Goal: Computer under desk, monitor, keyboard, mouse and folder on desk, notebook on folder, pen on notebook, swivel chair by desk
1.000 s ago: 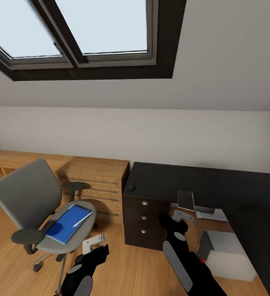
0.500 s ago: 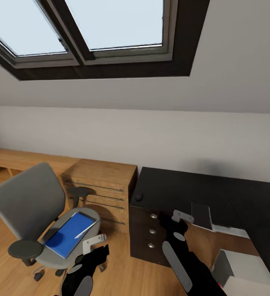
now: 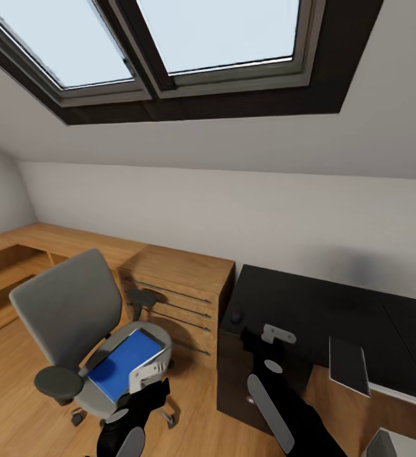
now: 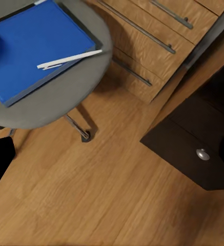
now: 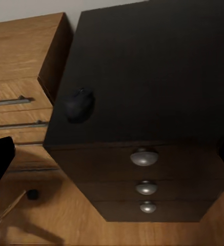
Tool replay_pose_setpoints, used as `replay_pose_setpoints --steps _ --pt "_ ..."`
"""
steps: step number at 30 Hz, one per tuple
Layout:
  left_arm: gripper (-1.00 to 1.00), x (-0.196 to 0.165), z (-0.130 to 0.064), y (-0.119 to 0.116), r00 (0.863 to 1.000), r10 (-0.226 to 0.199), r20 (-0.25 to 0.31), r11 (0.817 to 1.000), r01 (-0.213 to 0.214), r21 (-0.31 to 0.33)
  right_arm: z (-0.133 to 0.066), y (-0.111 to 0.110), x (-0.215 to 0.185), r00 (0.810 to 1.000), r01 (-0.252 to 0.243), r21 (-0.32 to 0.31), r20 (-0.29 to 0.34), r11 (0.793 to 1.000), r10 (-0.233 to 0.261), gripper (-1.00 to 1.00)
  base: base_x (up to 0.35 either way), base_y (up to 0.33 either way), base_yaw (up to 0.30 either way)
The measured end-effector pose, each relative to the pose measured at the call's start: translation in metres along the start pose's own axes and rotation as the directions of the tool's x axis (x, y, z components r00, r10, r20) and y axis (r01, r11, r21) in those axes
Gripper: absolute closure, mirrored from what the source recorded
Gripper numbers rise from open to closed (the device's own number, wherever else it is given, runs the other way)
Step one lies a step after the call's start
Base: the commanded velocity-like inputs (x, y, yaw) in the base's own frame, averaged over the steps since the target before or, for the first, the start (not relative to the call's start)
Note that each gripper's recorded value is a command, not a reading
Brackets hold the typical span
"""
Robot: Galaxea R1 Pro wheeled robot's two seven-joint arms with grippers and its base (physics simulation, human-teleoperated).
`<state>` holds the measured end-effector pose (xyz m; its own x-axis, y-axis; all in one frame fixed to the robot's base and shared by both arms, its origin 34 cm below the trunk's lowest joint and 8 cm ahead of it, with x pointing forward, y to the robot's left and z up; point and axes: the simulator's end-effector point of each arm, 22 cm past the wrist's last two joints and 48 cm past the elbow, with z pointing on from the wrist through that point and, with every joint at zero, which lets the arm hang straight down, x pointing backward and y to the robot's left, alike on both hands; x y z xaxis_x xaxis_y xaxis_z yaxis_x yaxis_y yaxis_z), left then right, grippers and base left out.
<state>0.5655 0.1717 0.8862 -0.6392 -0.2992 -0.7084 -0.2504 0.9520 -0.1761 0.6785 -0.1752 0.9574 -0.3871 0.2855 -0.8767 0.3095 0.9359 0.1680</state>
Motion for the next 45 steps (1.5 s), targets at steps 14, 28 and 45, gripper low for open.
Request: replay_pose_setpoints --steps 14,28,45 --pt "-1.00 0.009 -0.001 -0.011 1.000 0.025 -0.012 1.000 -0.024 0.019 -0.007 0.022 0.015 0.998 0.054 -0.049 -0.011 0.997 -0.055 -1.00 0.001 -0.001 0.257" --pt "-1.00 0.021 -0.002 -0.025 0.998 0.058 -0.024 0.997 -0.057 0.047 -0.010 0.036 0.029 0.995 0.095 -0.081 -0.020 0.992 -0.096 -1.00 0.056 0.000 0.204" --pt "-1.00 0.028 -0.004 -0.034 0.996 0.078 -0.031 0.995 -0.076 0.064 0.015 -0.010 0.038 0.984 0.177 0.027 -0.032 0.984 -0.176 -1.00 0.160 -0.058 0.036"
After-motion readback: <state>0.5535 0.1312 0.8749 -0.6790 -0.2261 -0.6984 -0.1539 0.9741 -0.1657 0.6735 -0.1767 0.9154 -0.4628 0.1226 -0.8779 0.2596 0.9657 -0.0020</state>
